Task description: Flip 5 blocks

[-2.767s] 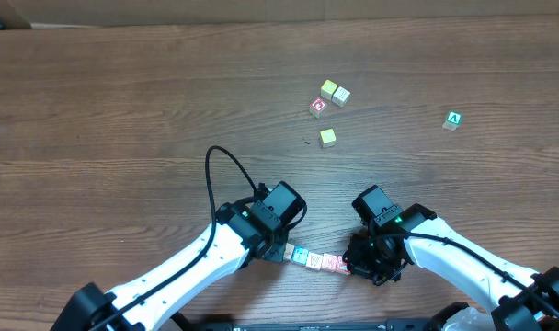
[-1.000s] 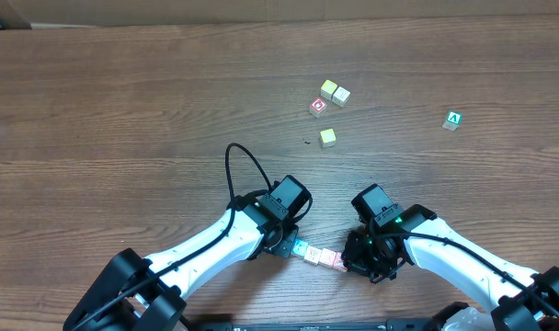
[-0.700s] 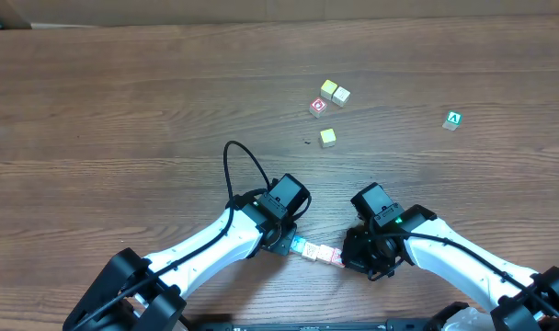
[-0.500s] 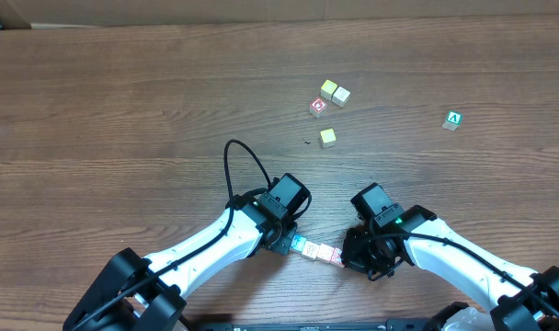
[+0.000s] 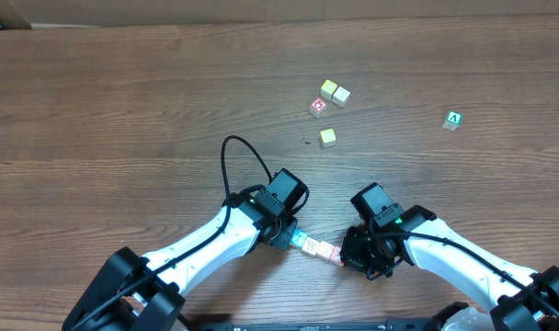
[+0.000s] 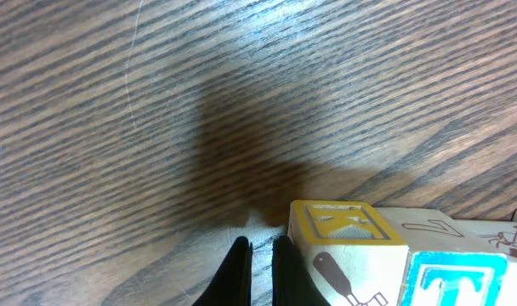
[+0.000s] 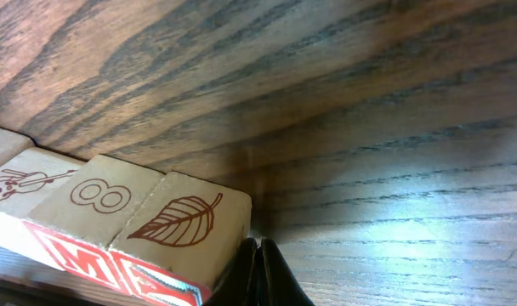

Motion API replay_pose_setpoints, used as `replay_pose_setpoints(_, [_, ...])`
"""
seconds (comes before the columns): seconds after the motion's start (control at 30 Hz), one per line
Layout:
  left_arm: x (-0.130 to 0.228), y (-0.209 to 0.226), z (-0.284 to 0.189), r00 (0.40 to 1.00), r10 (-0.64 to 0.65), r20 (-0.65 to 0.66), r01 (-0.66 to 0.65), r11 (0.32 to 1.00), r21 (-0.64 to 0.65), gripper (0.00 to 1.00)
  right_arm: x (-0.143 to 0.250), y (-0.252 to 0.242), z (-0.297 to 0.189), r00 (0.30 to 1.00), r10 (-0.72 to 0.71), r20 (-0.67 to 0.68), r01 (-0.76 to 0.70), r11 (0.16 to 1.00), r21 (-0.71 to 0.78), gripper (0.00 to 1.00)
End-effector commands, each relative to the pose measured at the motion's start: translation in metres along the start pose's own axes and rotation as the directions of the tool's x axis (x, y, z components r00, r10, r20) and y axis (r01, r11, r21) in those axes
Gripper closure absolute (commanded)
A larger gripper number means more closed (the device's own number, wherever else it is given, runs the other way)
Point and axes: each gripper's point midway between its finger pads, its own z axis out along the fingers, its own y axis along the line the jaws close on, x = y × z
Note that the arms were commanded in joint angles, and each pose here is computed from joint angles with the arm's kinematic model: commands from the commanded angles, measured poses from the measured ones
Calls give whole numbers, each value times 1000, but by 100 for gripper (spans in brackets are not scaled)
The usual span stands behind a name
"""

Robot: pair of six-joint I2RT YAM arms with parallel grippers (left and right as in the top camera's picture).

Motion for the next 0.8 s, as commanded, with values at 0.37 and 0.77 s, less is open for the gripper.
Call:
replay_pose_setpoints(0.37, [19,-17,24,993,45,-111,-36,996,82,96,0,13,-2,1000,11,-12,-12,999,-50,96])
replay_pose_setpoints(0.77, [14,-2,25,993,46,-105,-40,997,63,96,6,15,0,998,63,-29,-64,997,-45,96])
